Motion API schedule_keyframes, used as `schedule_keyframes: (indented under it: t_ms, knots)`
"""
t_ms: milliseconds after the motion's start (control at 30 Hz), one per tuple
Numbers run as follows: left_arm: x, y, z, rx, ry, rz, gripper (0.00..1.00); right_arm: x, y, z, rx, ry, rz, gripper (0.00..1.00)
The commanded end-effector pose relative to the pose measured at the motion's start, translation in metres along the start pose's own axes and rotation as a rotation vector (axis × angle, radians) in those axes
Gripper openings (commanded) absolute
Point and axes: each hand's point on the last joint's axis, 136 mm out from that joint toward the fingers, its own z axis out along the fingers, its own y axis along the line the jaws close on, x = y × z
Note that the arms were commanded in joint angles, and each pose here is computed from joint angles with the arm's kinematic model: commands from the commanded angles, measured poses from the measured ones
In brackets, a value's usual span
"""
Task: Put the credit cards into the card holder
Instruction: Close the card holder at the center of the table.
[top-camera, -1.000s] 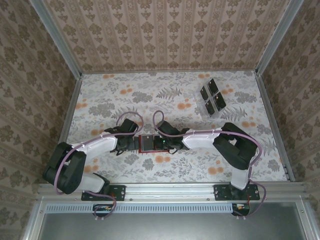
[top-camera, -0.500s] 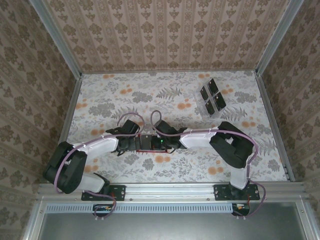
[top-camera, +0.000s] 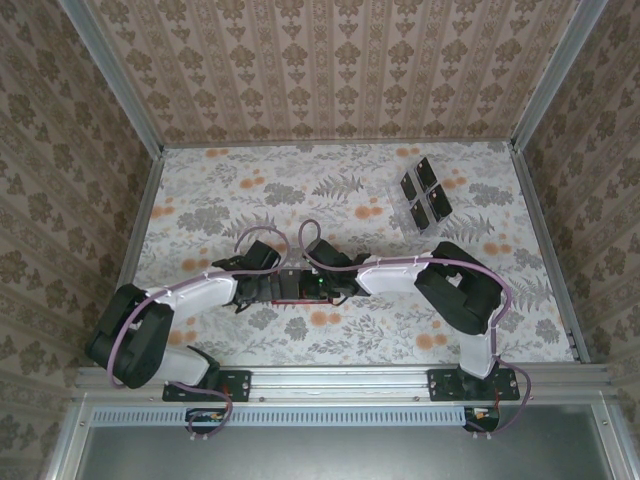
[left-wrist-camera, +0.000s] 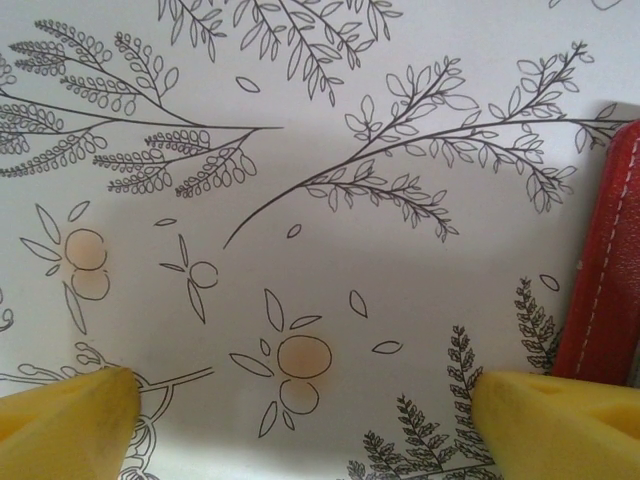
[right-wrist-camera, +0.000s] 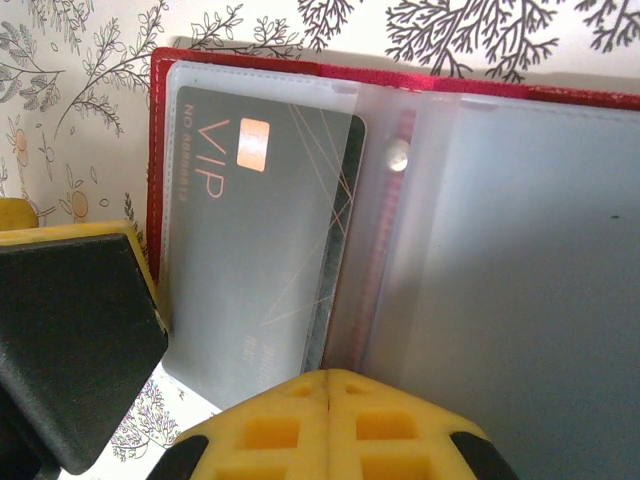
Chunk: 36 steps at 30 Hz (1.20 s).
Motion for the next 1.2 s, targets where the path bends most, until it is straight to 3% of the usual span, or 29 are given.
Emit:
schedule_keyframes:
  t_ms: [0,133,200,400,533,633,800,967,1167]
  knots:
    - [0.015,0.006,-0.001,-0.014,0.052,-0.005,1.00,-0.008,0.013,-0.016,-0.056,-0.022,-0.005,0.01]
    - [0.001,0.012,-0.013,-0.021,0.017,-0.033,1.00,-0.023,0.019,-0.049,-0.077,-0.081,-0.031,0.26]
    - [-0.006,0.013,-0.020,-0.014,-0.006,-0.045,1.00,-0.028,0.019,-0.066,-0.070,-0.106,-0.050,0.32]
    - [-0.029,0.007,-0.040,0.050,-0.096,-0.066,1.00,-0.037,-0.014,-0.102,0.069,-0.171,-0.083,0.46]
    - [-0.042,-0.011,-0.050,0.171,-0.158,-0.071,1.00,-0.038,-0.046,-0.105,0.194,-0.170,-0.087,0.55]
    - [-0.047,-0.028,-0.055,0.281,-0.186,-0.071,1.00,-0.037,-0.056,-0.099,0.239,-0.147,-0.103,0.57]
    - [-0.048,-0.047,-0.052,0.393,-0.177,-0.084,1.00,-0.035,-0.066,-0.082,0.281,-0.107,-0.112,0.56]
    - [-0.044,-0.059,-0.045,0.443,-0.149,-0.082,1.00,-0.031,-0.078,-0.074,0.322,-0.088,-0.110,0.47]
    - [-0.040,-0.070,-0.038,0.486,-0.121,-0.075,1.00,-0.024,-0.088,-0.070,0.342,-0.079,-0.099,0.13]
